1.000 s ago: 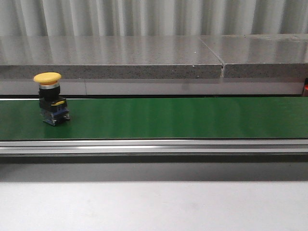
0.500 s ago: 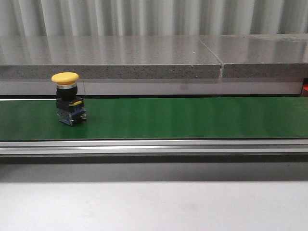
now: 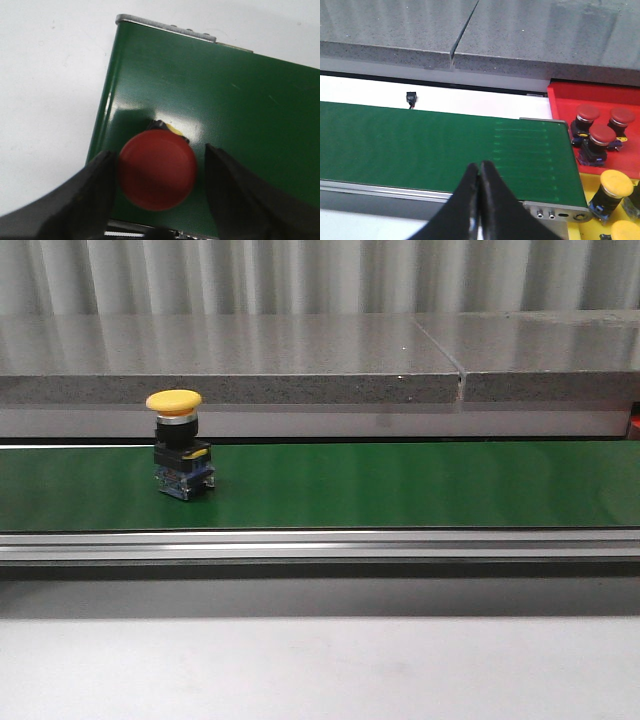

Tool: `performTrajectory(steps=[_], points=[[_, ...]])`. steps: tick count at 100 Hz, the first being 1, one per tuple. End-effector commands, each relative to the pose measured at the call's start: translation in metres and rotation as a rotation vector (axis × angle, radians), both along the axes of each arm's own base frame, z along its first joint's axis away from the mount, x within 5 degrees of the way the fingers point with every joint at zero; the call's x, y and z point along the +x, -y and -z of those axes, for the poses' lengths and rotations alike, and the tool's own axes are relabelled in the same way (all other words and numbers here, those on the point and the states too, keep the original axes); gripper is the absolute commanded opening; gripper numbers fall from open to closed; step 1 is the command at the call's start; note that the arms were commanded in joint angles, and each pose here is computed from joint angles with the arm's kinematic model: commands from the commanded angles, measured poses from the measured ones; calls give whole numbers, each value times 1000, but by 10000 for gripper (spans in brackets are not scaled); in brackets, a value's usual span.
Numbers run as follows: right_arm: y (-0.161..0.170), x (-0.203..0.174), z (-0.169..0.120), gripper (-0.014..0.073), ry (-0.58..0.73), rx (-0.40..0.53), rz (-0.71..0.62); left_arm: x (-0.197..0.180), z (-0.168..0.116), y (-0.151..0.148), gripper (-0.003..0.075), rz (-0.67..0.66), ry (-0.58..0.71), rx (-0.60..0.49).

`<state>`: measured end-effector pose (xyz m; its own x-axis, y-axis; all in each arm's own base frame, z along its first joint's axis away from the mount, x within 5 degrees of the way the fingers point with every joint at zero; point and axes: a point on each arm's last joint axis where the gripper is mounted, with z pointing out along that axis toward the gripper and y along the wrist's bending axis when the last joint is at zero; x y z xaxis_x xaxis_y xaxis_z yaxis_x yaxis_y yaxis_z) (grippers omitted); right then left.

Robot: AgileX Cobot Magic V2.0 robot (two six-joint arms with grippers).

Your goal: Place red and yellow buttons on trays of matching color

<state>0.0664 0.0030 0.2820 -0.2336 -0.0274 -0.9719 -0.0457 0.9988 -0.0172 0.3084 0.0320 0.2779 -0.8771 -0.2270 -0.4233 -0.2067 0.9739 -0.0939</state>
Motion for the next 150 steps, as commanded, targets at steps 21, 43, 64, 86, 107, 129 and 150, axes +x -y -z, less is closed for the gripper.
performTrajectory(steps=[21,43,64,86,107,129,150], points=[[0,1,-15,-66,99,-7,0,-4,-36,4,452,-11,192,-16],[0,1,-15,-66,99,-7,0,-25,-69,11,429,8,311,-4],[0,1,-15,-66,99,-7,0,-48,-96,38,299,147,407,18],[0,1,-15,-66,99,-7,0,-74,-108,76,120,300,481,-19],[0,1,-15,-66,99,-7,0,-101,-100,92,-20,385,514,-44],[0,1,-15,-66,99,-7,0,-139,-85,83,-20,387,529,-47],[0,1,-15,-66,99,-7,0,-183,-73,71,-20,389,569,-50]])
